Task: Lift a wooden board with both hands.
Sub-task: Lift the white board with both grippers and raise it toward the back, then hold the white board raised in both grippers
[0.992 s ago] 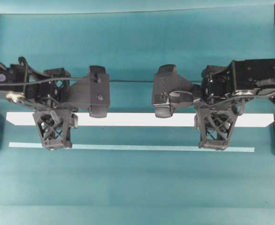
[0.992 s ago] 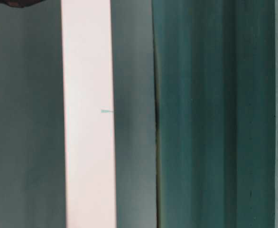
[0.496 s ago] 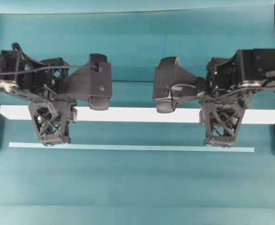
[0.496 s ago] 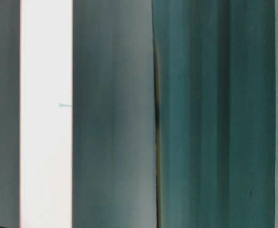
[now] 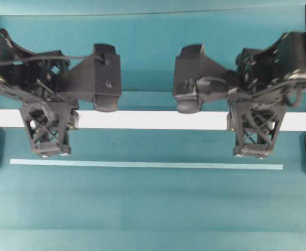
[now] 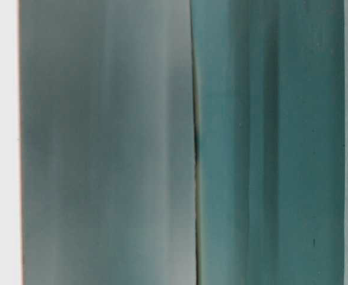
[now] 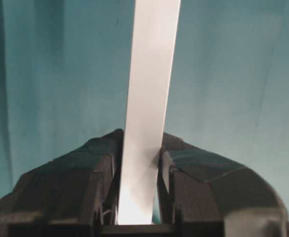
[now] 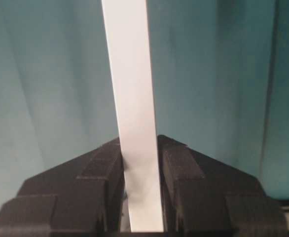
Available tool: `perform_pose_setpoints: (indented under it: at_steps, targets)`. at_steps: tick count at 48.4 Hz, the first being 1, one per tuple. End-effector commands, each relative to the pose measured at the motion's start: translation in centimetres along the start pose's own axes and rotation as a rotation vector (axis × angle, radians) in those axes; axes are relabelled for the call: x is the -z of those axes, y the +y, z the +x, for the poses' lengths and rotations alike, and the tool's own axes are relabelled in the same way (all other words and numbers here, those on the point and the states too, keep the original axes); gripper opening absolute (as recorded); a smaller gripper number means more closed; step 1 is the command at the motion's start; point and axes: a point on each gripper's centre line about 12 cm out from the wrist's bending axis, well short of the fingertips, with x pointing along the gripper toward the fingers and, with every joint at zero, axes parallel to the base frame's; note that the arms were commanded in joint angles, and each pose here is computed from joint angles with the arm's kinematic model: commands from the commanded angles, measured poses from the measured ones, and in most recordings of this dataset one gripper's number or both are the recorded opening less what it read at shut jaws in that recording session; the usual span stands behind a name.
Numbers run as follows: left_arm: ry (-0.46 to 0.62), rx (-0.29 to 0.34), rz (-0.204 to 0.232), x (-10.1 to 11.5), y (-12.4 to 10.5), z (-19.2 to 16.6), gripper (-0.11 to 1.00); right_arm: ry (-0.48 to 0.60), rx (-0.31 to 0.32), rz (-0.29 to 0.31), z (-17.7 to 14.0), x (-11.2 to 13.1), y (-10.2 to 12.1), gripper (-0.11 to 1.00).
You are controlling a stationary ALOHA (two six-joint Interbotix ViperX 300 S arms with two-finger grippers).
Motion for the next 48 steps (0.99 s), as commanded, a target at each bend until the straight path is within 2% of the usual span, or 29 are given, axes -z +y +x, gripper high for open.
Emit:
perform_pose_setpoints:
  at_steps: [1, 9, 48]
  targets:
    - [-0.081, 0.006, -0.011, -1.0, 0.1, -2.8, 0.17, -0.087, -0.011, -0.005, -2.2, -0.9, 0.3, 0.21]
    - [-0.063, 0.004, -0.009, -1.4, 0.1, -3.8, 0.17, -0.099, -0.011, -0.005, -2.6, -1.0, 0.2, 0.21]
    - [-0.060, 0.002, -0.004, -1.7, 0.2, -4.5, 0.17, -0.095, -0.008, 0.008, -2.5, -1.0, -0.2, 0.21]
